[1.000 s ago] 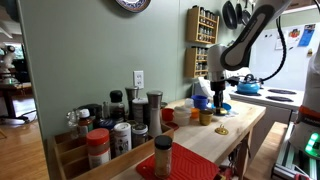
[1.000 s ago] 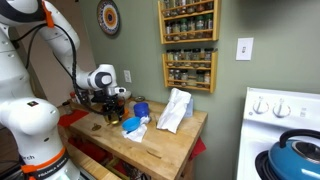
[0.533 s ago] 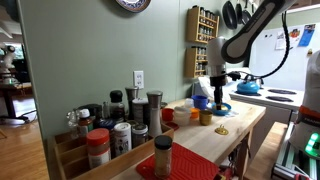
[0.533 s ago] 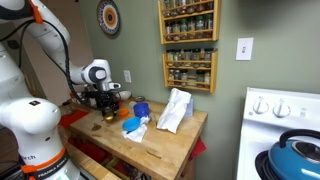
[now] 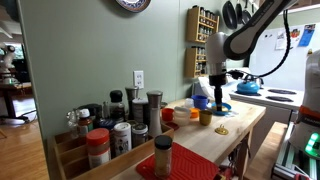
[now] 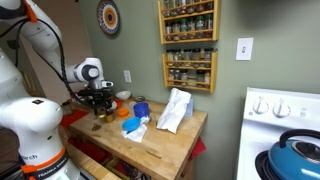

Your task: Pick up the gold lid from the table and put it on the gold cup

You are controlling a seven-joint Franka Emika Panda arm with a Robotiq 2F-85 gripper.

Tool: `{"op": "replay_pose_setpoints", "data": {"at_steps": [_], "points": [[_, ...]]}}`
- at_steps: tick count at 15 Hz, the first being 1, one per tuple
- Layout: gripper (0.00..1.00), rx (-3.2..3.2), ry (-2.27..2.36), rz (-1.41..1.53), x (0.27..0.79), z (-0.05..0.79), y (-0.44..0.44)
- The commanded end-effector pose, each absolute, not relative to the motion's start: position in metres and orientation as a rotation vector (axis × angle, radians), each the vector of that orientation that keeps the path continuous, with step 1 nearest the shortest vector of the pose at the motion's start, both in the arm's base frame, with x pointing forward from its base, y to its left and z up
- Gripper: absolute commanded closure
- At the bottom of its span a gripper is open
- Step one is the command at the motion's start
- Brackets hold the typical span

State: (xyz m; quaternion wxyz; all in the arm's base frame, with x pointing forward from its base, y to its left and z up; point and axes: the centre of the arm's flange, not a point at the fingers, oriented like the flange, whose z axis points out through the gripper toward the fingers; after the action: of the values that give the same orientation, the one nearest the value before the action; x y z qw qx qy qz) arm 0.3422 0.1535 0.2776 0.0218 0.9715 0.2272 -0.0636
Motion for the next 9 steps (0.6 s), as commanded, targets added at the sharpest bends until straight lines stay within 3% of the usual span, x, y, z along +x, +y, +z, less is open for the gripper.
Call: {"op": "replay_pose_setpoints", "data": {"at_steps": [1, 9], "points": [[0.45, 3.007, 0.749, -0.196, 0.341, 0.28, 0.166], [0.45, 2.998, 0.794, -0.166, 0.362, 0.283, 0.19]]}}
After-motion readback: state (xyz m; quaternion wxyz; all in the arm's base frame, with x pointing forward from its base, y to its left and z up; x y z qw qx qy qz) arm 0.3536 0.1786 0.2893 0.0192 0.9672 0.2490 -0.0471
